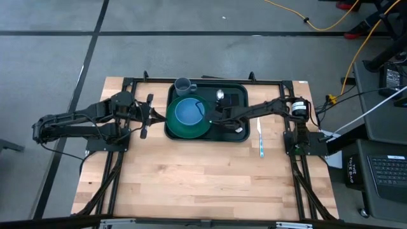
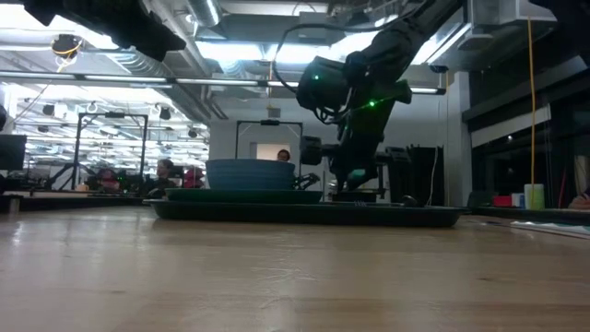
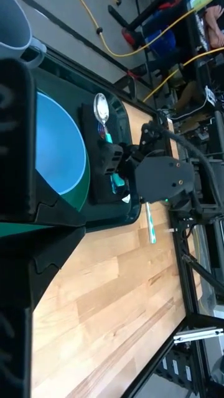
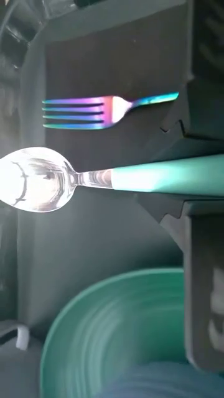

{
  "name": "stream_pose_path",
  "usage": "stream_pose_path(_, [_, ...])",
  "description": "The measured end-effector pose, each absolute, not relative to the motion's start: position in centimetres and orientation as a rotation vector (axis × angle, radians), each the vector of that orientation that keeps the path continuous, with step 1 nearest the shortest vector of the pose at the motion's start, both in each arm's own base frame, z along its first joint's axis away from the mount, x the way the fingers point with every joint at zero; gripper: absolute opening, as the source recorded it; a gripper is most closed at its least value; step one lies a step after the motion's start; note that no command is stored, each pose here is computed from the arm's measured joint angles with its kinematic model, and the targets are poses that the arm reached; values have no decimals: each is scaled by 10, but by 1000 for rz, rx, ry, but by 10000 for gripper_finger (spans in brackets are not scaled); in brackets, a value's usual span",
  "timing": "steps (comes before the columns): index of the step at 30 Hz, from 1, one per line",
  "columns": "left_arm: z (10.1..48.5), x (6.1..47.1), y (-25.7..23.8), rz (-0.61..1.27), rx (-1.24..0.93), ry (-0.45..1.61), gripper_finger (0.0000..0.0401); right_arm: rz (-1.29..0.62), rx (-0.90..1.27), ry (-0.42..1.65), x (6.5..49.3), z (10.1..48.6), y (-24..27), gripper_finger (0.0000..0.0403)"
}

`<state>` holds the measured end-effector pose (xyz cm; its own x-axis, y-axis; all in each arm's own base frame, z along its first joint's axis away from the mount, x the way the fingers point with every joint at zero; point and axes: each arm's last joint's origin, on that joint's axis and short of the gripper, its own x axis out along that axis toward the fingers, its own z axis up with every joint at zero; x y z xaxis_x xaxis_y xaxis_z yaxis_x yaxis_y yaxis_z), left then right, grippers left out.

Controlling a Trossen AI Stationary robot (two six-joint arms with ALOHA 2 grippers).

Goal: Set up tray
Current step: Put the green spoon on the black napkin to the left of the blue fork

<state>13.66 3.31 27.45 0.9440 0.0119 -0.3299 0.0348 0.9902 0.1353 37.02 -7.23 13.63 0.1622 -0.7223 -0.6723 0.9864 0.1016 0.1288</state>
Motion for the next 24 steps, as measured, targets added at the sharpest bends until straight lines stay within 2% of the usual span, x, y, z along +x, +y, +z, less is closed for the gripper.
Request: stream_pose_path(24, [274, 137, 33, -12, 140, 339, 6, -1405, 693, 476, 368, 131, -80, 55])
